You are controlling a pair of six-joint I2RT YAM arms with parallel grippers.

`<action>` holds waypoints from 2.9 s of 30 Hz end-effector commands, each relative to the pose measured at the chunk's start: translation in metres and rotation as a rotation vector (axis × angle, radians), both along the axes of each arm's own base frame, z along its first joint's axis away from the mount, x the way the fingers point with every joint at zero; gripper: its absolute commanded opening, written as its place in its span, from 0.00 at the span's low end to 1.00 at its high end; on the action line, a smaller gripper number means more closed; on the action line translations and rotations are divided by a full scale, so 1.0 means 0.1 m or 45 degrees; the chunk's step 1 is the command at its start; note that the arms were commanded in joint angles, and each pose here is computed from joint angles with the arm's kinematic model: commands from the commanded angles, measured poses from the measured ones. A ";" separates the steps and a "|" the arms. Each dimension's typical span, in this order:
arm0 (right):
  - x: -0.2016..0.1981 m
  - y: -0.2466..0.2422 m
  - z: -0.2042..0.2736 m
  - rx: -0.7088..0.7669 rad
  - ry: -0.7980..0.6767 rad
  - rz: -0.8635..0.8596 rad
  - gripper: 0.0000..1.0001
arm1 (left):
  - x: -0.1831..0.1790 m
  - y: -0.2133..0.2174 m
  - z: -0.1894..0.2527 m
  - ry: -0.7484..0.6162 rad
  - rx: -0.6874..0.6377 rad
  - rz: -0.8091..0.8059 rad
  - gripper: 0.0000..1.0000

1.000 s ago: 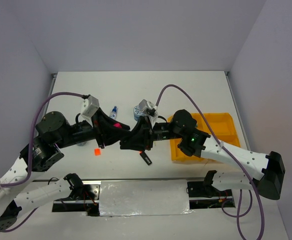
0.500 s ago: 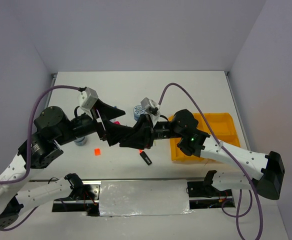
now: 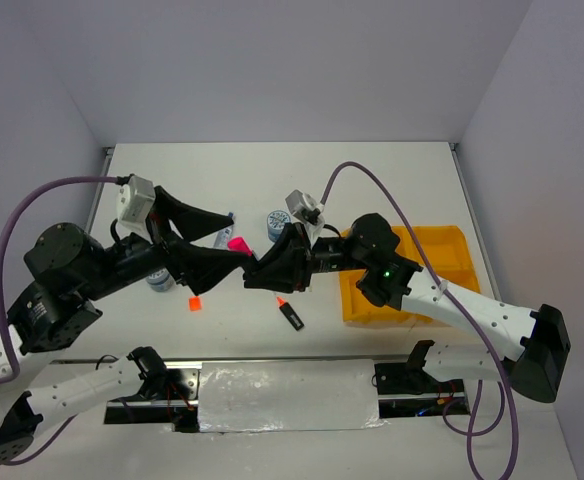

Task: Sort the stationery into containers
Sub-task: Close the pen cap on the pen.

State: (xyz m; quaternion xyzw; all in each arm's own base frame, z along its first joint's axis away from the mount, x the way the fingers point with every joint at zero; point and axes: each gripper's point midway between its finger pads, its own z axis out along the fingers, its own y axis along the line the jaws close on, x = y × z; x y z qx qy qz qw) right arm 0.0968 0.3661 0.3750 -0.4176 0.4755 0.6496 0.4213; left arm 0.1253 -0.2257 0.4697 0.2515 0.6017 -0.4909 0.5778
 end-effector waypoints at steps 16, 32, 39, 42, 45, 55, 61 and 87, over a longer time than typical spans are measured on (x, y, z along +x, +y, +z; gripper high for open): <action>-0.06 -0.02 0.11 0.019 -0.069 0.049 0.00 | 0.00 -0.06 -0.04 0.020 0.016 -0.027 0.60; -0.07 -0.04 0.22 0.035 -0.074 0.090 0.00 | -0.03 -0.15 -0.33 0.083 0.104 -0.092 0.23; -0.04 -0.03 0.33 0.040 -0.099 0.103 0.00 | -0.05 -0.24 -0.46 0.125 0.133 -0.150 0.00; 0.00 -0.02 0.38 0.038 -0.104 0.116 0.00 | -0.06 -0.26 -0.54 0.144 0.143 -0.164 0.00; 0.05 0.00 0.46 0.041 -0.114 0.111 0.00 | -0.07 -0.30 -0.68 0.189 0.160 -0.197 0.00; 0.24 -0.07 1.21 0.106 -0.240 0.053 0.00 | -0.23 -0.44 -1.39 0.373 0.215 -0.351 0.00; 0.34 0.00 1.46 0.096 -0.228 0.046 0.00 | -0.25 -0.42 -1.91 0.492 0.322 -0.346 0.00; 0.65 0.07 1.69 -0.017 -0.242 -0.019 0.00 | -0.79 -0.42 -3.03 0.773 0.658 -0.466 0.00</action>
